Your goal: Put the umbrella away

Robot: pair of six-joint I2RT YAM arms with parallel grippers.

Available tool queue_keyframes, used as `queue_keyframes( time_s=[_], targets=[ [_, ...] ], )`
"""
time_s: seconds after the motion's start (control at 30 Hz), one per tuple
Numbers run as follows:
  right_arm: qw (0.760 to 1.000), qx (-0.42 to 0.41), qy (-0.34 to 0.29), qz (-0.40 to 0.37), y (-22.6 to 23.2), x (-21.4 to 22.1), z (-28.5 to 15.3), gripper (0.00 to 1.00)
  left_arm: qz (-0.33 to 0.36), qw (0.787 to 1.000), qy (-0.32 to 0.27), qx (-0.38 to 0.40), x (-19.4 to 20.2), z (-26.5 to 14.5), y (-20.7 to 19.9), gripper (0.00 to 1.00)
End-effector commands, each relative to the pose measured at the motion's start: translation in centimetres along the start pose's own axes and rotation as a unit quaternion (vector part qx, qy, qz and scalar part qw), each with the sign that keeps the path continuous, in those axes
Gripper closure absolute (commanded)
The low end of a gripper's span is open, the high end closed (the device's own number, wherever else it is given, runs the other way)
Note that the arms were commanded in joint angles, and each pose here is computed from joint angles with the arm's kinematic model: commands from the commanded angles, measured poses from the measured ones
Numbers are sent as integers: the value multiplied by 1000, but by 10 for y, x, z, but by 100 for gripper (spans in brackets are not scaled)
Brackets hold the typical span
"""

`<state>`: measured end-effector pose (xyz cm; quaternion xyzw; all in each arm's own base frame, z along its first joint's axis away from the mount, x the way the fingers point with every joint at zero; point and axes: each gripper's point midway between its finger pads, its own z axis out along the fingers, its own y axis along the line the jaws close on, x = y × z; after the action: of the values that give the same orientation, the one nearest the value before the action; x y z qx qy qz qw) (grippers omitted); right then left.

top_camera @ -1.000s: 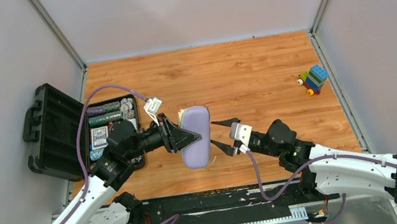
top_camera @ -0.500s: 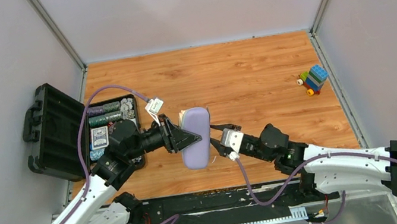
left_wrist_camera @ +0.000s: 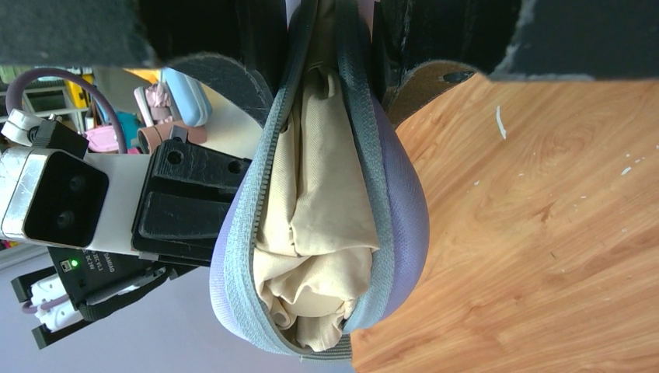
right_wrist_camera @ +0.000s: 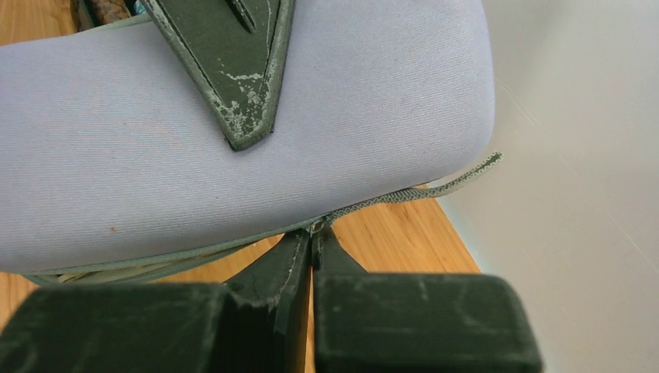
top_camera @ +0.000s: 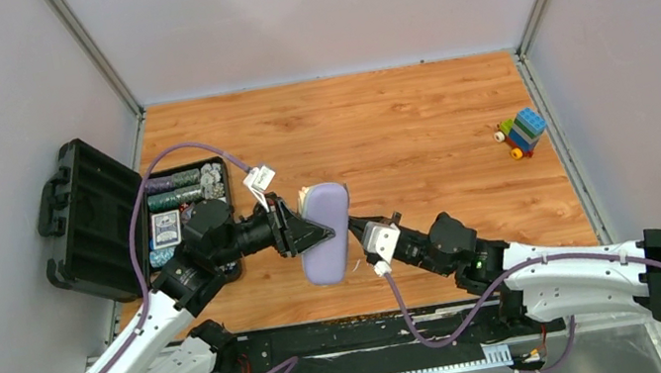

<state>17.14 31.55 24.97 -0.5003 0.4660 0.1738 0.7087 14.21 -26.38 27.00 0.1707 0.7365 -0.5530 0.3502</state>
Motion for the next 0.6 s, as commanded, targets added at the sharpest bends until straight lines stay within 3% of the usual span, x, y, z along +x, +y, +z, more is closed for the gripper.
queue_keyframes(
  time_s=[0.0, 0.57],
  targets=[
    [998, 32, -46, -6, -21, -33, 1, 100, 28, 999, -28, 5, -19, -5, -12, 100],
    [986, -147, -52, -55, 87, -14, -8, 100, 21, 978, -178, -103, -93, -8, 16, 100]
  ],
)
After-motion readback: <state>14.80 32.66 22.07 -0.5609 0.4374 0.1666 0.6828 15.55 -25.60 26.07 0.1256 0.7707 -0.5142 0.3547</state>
